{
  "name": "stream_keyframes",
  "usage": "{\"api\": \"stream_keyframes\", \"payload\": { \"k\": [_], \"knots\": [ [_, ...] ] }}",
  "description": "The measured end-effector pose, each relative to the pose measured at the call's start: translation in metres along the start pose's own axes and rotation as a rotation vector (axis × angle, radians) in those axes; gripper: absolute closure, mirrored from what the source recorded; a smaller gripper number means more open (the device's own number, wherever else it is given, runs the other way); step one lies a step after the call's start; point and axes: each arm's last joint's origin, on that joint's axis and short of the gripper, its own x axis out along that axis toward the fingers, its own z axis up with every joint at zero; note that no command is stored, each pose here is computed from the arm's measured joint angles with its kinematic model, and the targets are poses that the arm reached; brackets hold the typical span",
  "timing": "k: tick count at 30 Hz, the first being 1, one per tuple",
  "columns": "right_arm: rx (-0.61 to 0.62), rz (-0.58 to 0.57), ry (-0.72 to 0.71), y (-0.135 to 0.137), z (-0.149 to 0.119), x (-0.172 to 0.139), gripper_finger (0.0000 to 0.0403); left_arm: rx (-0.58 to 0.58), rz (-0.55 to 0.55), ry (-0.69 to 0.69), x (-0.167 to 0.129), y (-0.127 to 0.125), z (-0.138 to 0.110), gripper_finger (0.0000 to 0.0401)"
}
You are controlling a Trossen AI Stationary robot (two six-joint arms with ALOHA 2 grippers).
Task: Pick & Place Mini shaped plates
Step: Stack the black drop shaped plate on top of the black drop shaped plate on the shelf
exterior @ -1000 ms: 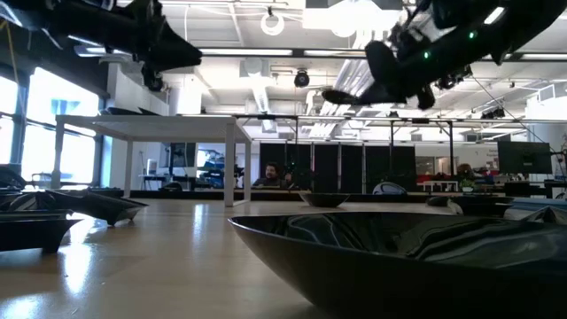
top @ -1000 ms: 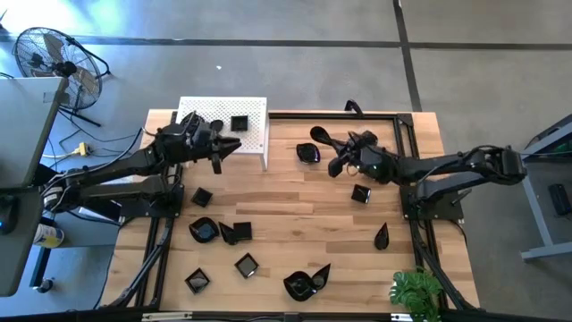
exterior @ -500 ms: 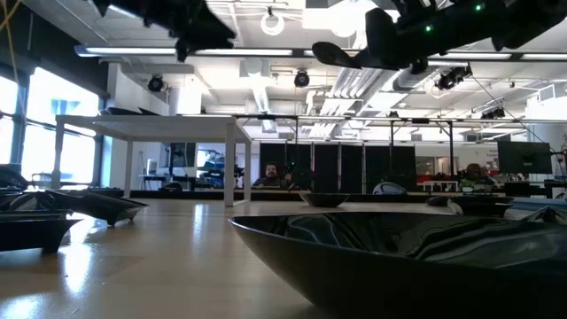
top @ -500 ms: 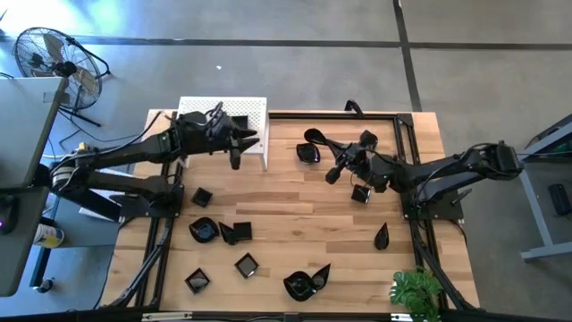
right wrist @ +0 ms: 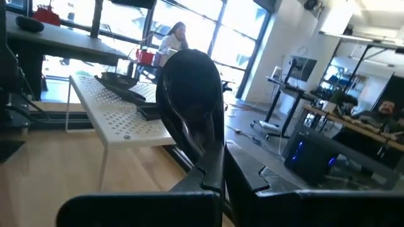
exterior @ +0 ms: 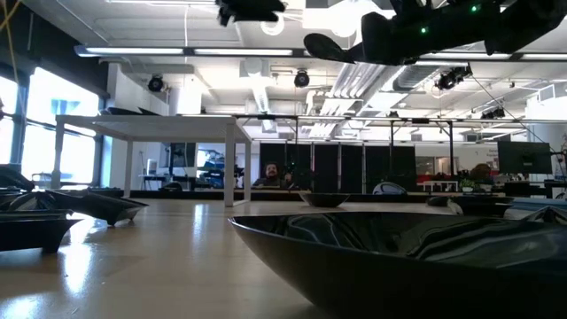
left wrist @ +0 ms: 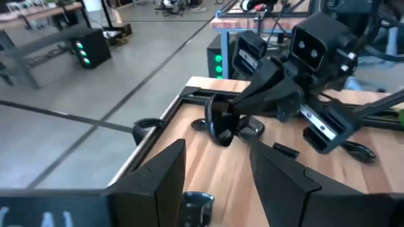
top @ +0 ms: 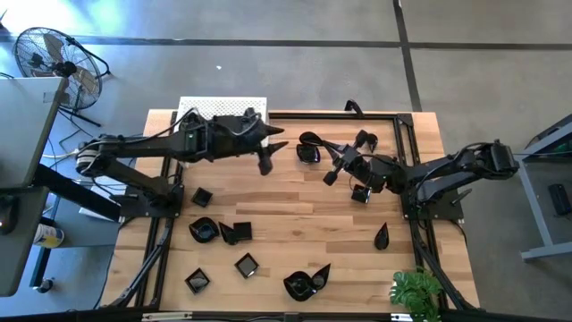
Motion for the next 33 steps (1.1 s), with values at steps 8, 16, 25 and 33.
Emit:
{"api": "stream_keyframes", "payload": {
  "k": [8,16,25,33],
  "knots": [
    [-0.086,0.024,-0.083,0.007,0.011,-0.008,0.0402,-0.009,0.017,0.06,0.02,-0.007,0.006,0.0227],
    [-0.101,0.024,-0.113,0.009,0.015,-0.011,0.0402,-0.062,0.011,0.046,0.026,-0.011,0.01,0.0254],
    [-0.093,0.023,-0.113,0.008,0.015,-0.01,0.0402,-0.062,-0.039,0.037,0.022,-0.022,0.011,0.0299],
    [-0.079,0.053,-0.145,0.009,0.017,-0.011,0.0402,-0.084,-0.002,0.034,0.031,-0.023,0.007,0.03]
  ]
}}
